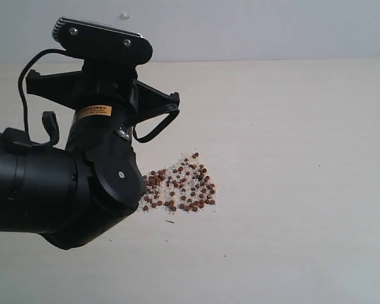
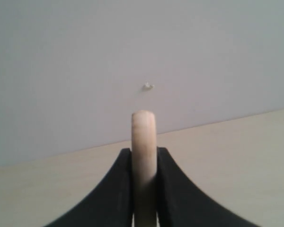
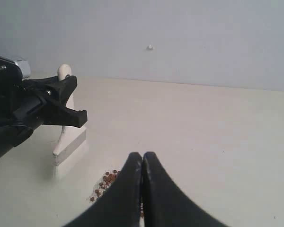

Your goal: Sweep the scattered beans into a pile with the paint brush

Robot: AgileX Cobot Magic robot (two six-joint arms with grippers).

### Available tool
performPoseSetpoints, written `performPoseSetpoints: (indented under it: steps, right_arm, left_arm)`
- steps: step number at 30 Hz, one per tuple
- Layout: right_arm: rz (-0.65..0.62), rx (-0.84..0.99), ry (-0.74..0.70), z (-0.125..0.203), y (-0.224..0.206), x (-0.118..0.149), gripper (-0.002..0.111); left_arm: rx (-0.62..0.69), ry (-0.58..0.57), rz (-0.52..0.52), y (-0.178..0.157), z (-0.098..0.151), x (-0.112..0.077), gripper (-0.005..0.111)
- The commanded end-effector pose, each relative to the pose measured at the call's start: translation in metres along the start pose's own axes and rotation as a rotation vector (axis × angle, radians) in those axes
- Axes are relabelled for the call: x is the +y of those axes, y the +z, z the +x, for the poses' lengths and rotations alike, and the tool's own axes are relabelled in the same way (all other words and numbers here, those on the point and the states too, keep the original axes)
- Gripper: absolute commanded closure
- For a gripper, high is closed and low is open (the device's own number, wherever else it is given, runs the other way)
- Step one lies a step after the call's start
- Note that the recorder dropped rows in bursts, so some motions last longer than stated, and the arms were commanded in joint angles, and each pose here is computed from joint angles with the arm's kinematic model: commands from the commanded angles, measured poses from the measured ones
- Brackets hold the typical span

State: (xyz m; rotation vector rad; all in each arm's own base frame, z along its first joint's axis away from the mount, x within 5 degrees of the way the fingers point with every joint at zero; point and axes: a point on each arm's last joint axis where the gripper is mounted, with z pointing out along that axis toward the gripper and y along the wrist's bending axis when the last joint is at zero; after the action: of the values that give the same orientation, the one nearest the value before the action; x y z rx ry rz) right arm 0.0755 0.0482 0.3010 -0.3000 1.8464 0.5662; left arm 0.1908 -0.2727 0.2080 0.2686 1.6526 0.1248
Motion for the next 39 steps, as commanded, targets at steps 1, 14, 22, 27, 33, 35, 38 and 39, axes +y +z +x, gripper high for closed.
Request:
performPoseSetpoints:
  steps: [1, 14, 22, 27, 33, 35, 38, 39]
  right_arm:
    - [-0.004, -0.007, -0.005, 0.0, 0.0, 0.0, 0.108]
    - [-0.005, -0.006, -0.004, 0.0, 0.0, 0.0, 0.108]
    - [-0.004, -0.007, -0.007, 0.0, 0.0, 0.0, 0.108]
    - [-0.004, -0.007, -0.007, 0.0, 0.0, 0.0, 0.108]
    - [-0.004, -0.007, -0.007, 0.0, 0.0, 0.0, 0.108]
    - [-0.005, -0.006, -0.005, 0.0, 0.0, 0.0, 0.108]
    - [-0.005, -0.006, -0.005, 0.0, 0.0, 0.0, 0.108]
    - [-0.005, -0.006, -0.005, 0.0, 0.0, 0.0, 0.108]
  left_arm:
    - [-0.008, 0.023, -0.026, 0.003, -0.001, 0.005, 0.107]
    - [-0.008, 0.023, -0.026, 0.003, -0.001, 0.005, 0.107]
    - [-0.015, 0.02, -0.021, 0.003, -0.002, 0.005, 0.107]
    - [-0.013, 0.02, -0.034, 0.006, -0.002, 0.008, 0.107]
    - [0.112, -0.041, -0.163, 0.017, 0.01, 0.026, 0.107]
    - [0.188, -0.083, -0.237, 0.021, 0.017, 0.036, 0.107]
    - [0.241, -0.098, -0.288, 0.022, 0.022, 0.043, 0.107]
    - [0.232, -0.095, -0.283, 0.022, 0.022, 0.045, 0.107]
